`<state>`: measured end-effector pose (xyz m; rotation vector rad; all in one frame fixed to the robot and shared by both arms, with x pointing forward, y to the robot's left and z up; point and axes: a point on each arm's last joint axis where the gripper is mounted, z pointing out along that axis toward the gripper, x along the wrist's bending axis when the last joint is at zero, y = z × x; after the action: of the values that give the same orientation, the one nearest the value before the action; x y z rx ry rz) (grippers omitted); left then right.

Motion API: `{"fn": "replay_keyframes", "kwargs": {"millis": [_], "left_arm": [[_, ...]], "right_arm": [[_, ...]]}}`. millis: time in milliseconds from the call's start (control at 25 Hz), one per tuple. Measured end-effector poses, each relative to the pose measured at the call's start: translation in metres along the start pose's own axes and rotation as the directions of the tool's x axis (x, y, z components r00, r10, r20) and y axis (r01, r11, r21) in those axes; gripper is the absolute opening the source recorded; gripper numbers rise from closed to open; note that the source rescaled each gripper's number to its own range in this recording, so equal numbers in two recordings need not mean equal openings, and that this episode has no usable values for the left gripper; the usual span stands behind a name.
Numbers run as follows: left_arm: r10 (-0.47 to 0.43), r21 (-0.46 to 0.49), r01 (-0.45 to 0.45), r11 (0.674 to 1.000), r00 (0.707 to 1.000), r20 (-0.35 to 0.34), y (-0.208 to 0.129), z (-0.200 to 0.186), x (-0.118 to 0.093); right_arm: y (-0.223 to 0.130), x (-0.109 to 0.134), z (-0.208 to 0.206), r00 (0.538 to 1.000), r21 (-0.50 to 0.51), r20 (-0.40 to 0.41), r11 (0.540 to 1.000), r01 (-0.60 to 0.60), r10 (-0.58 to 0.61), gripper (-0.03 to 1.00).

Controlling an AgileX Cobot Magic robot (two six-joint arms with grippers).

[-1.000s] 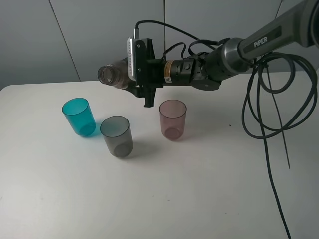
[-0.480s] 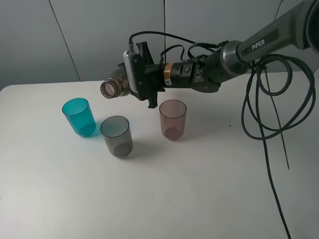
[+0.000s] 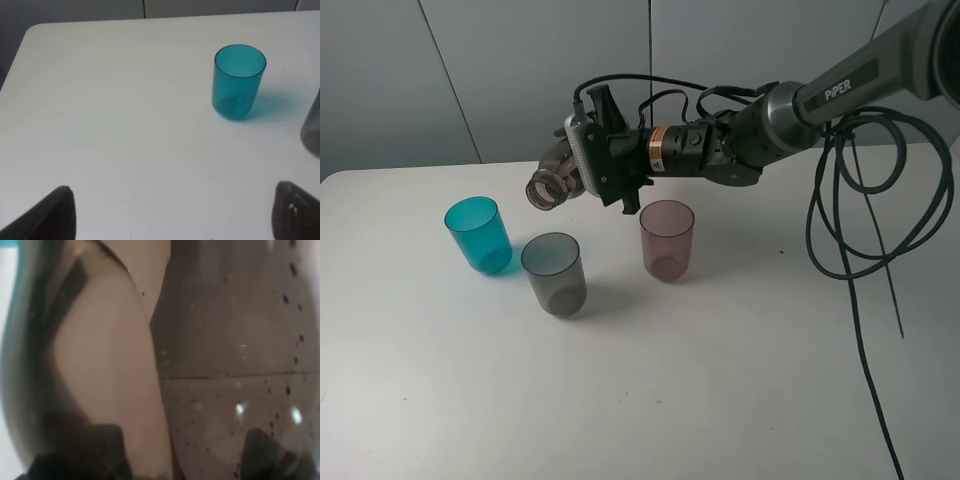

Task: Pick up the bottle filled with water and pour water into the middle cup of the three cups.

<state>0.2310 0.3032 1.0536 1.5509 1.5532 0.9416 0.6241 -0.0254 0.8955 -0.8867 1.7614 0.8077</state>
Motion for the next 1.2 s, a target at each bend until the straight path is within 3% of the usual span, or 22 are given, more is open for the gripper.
{"fn": "replay_keyframes", "kwargs": {"millis": [1200], "left_arm": [[0.002, 0.0, -0.002, 1.0, 1.0, 0.0, 0.0, 0.0, 0.0]], "right_arm": [[0.0003, 0.0002, 0.0, 0.964, -0.003, -0.001, 0.964, 0.265, -0.265, 0.0]]}}
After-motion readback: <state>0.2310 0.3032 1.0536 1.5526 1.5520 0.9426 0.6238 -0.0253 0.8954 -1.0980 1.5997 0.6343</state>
